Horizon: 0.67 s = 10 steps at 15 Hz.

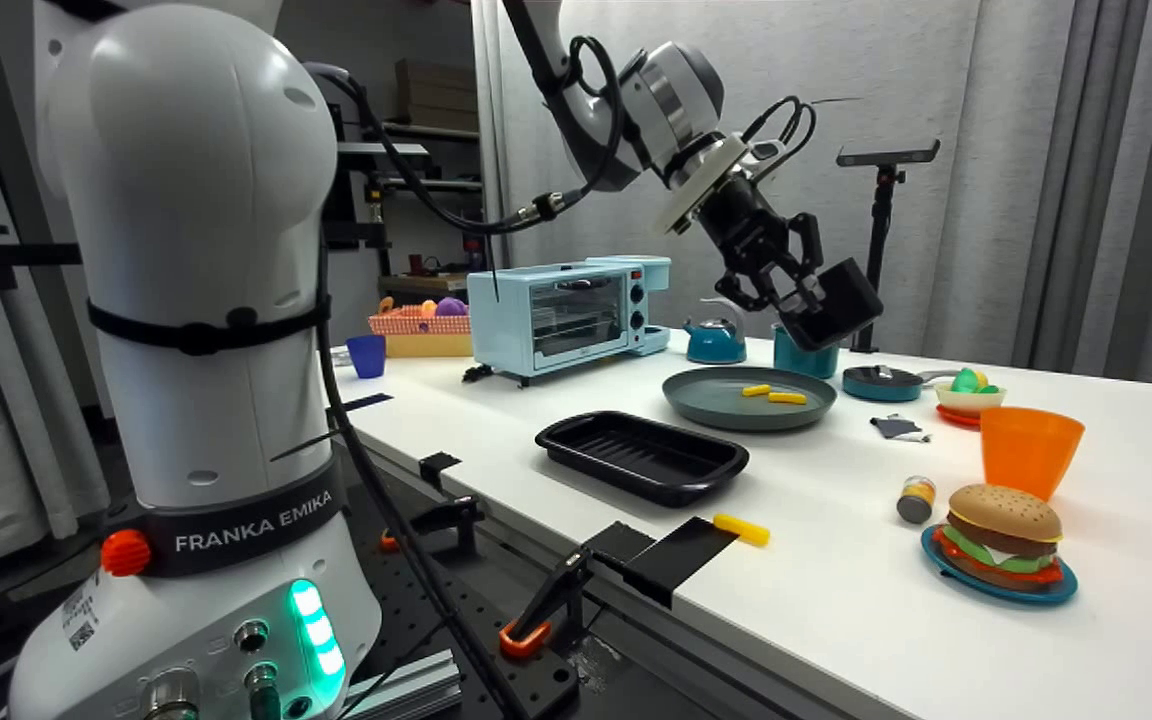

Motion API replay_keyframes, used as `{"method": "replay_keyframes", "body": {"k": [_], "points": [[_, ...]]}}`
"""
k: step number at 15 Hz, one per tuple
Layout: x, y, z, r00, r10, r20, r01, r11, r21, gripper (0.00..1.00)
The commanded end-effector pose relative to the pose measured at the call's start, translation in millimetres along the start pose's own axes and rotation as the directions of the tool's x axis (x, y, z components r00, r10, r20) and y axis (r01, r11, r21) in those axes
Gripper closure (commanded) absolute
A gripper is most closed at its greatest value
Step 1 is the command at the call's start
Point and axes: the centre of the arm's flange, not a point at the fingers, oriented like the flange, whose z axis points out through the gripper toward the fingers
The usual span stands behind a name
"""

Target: Pour the chips from the black pot onto the gray plate

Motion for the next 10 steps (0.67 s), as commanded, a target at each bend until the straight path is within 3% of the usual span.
{"method": "replay_keyframes", "body": {"k": [1,10], "points": [[11.4,-5.2,1.8,0.999,0.017,0.027,-0.014,0.995,-0.101,0.93],[21.6,-26.2,21.3,0.998,-0.021,0.056,0.036,0.957,-0.288,0.93]]}}
